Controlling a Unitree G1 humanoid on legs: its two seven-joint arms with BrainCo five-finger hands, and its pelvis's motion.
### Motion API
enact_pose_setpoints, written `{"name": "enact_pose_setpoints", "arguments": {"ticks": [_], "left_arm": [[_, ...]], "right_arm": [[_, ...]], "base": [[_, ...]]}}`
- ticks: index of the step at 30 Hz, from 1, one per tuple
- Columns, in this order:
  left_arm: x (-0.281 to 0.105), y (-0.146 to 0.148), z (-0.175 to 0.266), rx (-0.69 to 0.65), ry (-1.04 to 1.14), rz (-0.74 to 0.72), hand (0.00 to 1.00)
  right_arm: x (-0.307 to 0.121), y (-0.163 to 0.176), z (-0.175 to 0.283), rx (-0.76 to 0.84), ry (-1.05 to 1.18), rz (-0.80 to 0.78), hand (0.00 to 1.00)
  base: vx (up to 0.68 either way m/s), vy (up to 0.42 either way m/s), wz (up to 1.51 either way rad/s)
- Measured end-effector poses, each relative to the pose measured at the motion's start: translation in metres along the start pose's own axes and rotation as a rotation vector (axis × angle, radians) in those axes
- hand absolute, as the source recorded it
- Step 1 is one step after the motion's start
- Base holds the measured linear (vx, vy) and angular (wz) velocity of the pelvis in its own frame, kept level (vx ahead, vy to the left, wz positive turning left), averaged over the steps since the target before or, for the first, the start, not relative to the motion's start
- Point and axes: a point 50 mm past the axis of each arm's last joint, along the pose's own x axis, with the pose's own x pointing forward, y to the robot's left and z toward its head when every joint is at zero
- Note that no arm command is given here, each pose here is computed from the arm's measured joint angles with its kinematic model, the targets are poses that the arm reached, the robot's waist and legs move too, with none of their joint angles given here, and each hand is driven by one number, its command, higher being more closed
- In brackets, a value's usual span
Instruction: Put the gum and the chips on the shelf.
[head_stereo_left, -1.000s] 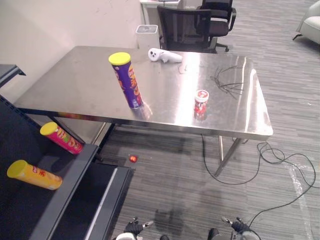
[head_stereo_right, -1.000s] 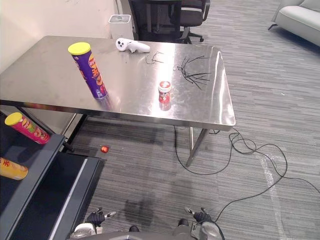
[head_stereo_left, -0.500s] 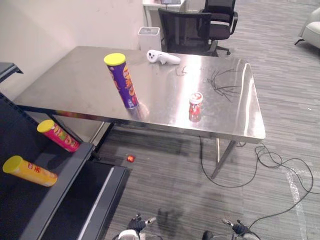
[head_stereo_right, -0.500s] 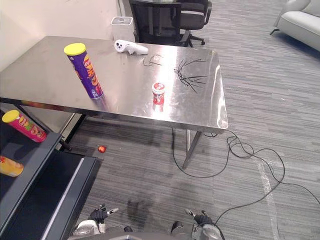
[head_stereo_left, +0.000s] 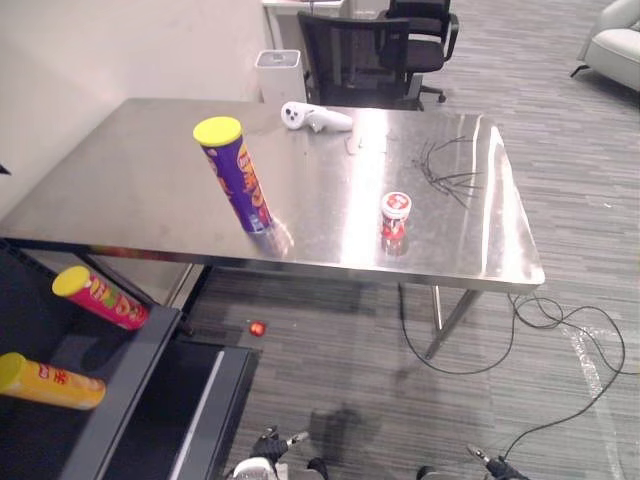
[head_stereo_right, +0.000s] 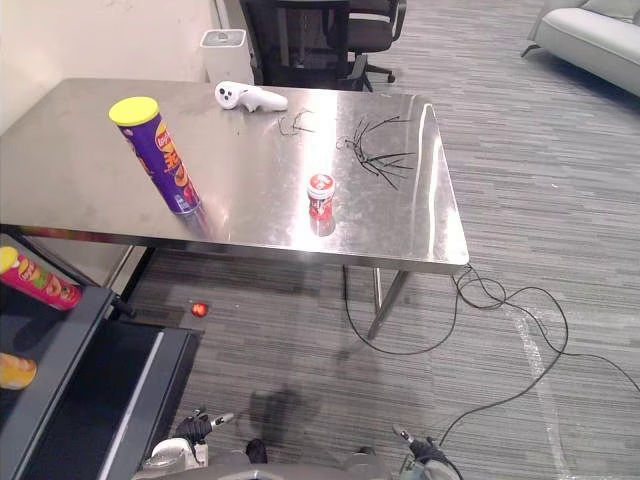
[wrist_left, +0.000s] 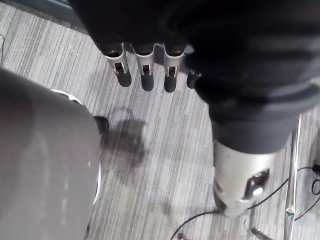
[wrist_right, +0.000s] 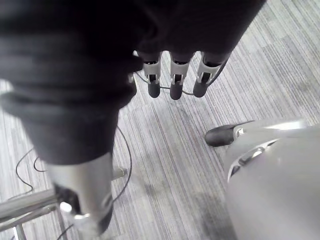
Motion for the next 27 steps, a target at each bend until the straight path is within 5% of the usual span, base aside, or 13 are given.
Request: {"name": "enact_pose_setpoints", "arguments": {"ticks": [11, 19, 27], "left_arm": [[-0.006, 0.016, -0.022, 0.012, 0.054, 0.044, 0.0], [-0.011, 0.024, -0.036, -0.023, 0.068, 0.081, 0.0], [-0.011, 0.028, -0.032, 0.06, 0.049, 0.075, 0.0]], "right_arm": [[0.002, -0.046, 0.056, 0.226, -0.192, -0.163, 0.0], [-0.069, -0.045, 0.197, 0.187, -0.912, -0.17, 0.0], [-0.161, 0.0, 0.259, -0.02, -1.427, 0.007, 0.0]], "base": [[0.01, 0.041, -0.22], [0.03, 0.004, -0.09], [0.0, -0.022, 0.02]]}}
